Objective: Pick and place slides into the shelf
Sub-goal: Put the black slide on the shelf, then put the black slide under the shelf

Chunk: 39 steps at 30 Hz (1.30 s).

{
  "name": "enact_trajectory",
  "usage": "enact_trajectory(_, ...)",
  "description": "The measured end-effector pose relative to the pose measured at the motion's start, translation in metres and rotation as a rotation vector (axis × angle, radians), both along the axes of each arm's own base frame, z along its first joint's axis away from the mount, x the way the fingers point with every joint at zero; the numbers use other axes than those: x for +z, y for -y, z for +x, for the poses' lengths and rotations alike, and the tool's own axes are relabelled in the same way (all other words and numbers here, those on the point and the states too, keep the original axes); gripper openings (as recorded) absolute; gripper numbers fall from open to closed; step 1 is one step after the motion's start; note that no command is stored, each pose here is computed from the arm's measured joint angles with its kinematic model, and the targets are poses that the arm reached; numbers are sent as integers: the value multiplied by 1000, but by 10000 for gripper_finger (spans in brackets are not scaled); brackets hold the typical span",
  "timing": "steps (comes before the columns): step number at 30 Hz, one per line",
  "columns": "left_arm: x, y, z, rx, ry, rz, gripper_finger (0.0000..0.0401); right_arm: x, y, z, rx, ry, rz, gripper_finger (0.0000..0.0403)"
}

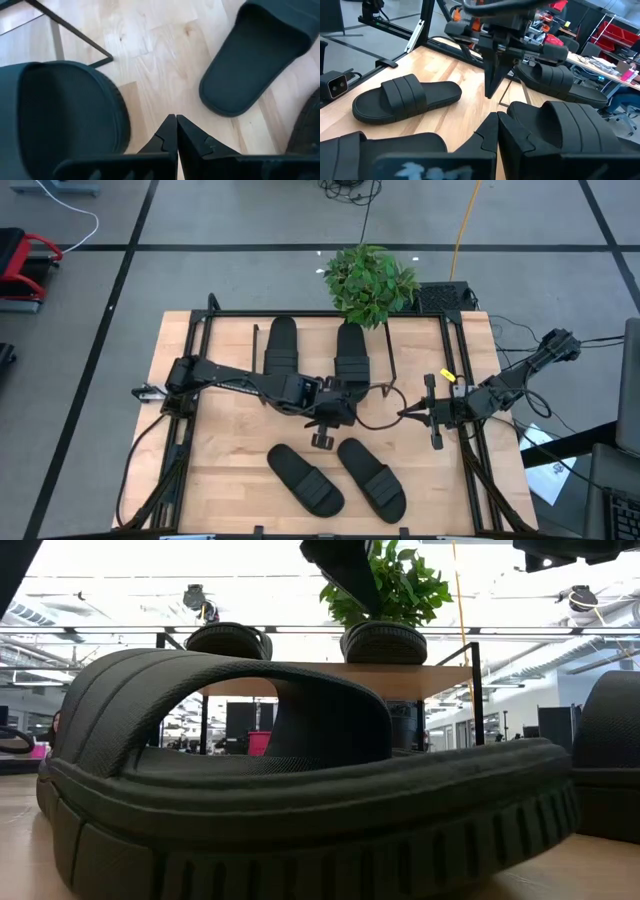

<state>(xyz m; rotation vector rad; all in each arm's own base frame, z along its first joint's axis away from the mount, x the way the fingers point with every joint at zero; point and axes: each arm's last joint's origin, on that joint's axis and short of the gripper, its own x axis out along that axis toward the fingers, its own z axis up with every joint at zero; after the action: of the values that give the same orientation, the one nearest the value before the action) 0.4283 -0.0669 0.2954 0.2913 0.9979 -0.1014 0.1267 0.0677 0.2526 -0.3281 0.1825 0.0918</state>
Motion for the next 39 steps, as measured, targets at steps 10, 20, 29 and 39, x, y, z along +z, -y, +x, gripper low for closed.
enact_trajectory(10,-16,-18,12,24,-22,-48,0,0,0,0,1,0,-8,0)
enact_trajectory(20,-18,-33,16,90,-4,24,0,0,0,0,2,-2,-12,0)
enact_trajectory(29,-18,-48,17,110,-5,18,0,0,0,0,2,-4,-13,0)
enact_trajectory(39,17,-13,-7,-136,25,14,0,0,-2,0,83,-14,8,0)
